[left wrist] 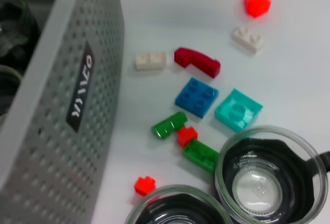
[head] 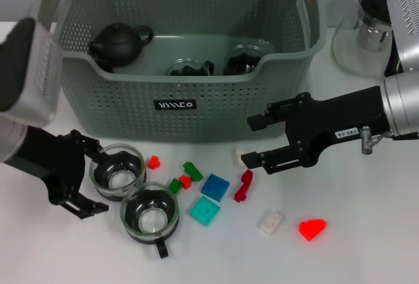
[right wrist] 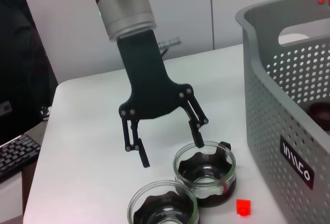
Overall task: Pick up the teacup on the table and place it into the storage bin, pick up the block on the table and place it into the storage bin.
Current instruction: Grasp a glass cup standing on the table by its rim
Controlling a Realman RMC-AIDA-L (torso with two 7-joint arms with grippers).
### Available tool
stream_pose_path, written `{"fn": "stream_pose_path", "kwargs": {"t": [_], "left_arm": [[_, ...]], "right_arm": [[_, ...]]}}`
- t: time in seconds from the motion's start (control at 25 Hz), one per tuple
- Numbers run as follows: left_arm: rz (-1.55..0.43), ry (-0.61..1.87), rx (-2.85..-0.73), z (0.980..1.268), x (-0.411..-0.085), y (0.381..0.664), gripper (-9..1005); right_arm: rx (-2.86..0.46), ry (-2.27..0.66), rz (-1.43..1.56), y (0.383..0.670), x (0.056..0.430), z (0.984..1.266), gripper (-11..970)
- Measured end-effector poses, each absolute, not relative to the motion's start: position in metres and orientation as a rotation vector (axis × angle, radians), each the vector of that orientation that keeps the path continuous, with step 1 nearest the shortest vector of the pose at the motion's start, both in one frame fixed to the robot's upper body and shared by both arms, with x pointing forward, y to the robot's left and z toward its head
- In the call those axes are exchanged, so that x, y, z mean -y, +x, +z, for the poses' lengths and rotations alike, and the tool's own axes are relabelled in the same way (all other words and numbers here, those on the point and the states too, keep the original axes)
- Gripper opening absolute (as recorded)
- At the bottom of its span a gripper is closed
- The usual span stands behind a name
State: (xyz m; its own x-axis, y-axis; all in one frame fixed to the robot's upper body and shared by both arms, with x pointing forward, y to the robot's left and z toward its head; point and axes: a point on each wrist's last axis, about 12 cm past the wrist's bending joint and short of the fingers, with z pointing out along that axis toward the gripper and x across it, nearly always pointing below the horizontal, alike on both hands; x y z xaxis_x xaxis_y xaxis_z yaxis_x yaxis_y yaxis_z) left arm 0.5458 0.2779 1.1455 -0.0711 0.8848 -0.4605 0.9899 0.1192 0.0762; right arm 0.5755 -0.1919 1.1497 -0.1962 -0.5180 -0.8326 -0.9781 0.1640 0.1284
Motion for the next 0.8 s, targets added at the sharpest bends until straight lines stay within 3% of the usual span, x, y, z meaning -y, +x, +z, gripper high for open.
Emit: {"fn": "stream_pose_path", "kwargs": {"t": [0.8], "left_arm": [[-0.156, 1.978, -1.965, 1.132, -0.252, 0.546, 866]], "right_arm": [[-1.858, -1.37, 0.956, 0.575, 0.193, 1.144, 756]]}}
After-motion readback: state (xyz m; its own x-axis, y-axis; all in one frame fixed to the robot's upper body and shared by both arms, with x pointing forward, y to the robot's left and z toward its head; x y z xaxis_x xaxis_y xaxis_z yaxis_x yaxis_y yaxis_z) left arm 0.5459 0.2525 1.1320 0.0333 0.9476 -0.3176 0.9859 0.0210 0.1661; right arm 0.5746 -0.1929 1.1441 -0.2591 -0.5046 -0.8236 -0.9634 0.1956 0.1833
